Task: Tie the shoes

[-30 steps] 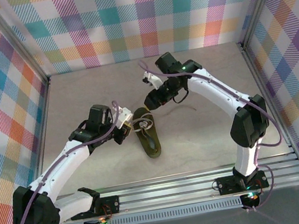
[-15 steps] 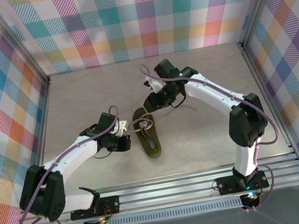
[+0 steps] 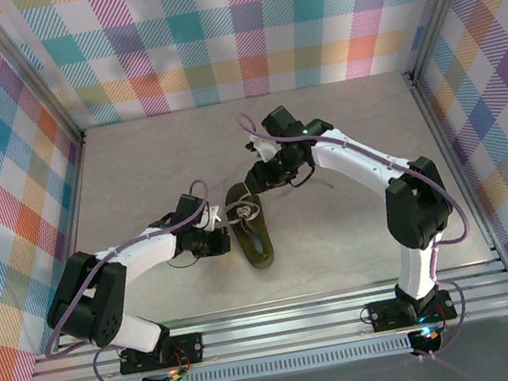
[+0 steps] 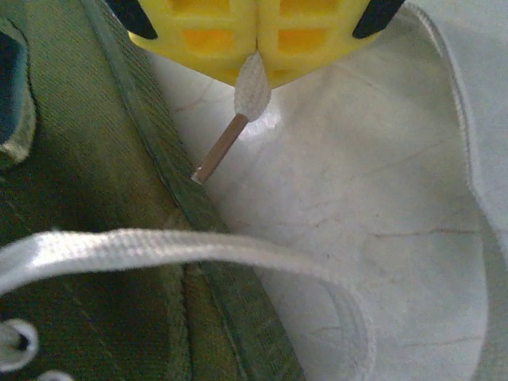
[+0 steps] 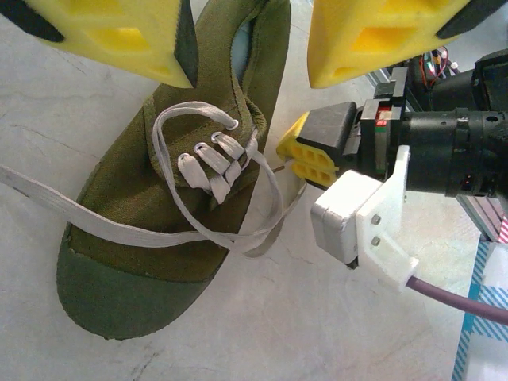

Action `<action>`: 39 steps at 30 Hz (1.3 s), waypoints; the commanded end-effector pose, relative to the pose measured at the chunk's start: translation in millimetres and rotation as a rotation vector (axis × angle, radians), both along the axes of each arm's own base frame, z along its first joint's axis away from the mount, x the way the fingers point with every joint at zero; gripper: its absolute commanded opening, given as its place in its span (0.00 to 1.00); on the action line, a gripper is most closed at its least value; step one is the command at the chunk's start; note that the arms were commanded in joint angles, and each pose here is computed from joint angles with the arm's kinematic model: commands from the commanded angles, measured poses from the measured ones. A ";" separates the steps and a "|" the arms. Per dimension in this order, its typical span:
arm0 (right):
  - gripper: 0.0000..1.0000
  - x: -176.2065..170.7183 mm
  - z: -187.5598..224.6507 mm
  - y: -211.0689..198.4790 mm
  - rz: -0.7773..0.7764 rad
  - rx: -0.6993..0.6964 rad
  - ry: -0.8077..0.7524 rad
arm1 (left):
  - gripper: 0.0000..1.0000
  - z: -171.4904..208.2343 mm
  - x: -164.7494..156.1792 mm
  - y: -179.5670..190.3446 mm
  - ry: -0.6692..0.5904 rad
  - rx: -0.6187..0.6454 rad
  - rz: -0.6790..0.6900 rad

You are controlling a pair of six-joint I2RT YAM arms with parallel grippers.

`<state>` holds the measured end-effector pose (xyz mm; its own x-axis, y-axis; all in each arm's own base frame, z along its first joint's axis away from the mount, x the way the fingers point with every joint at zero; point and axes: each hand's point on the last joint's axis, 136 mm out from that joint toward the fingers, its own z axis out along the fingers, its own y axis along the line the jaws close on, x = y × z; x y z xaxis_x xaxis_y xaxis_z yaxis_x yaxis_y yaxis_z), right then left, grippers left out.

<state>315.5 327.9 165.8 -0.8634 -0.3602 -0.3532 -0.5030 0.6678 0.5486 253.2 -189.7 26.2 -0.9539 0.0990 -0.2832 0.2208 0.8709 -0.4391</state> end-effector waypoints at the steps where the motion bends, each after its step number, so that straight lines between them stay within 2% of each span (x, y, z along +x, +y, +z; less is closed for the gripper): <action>1: 0.41 -1.4 -7.8 4.7 0.006 0.000 0.017 | 0.00 1.0 16.0 -3.0 -0.055 -0.001 -0.013; 14: 0.40 4.8 -14.9 16.1 0.001 0.012 0.043 | 0.00 37.1 32.7 0.8 -0.289 -0.022 -0.022; 24: 0.42 15.1 -28.2 35.1 -0.069 0.049 0.112 | 0.00 29.1 41.2 -9.8 -0.328 -0.048 -0.073; 34: 0.43 14.4 -39.6 59.9 -0.069 0.071 0.170 | 0.00 51.5 45.6 -20.2 -0.494 -0.148 -0.103; 39: 0.42 16.6 -46.8 67.3 -0.080 0.073 0.190 | 0.00 57.2 47.4 -22.9 -0.533 -0.169 -0.115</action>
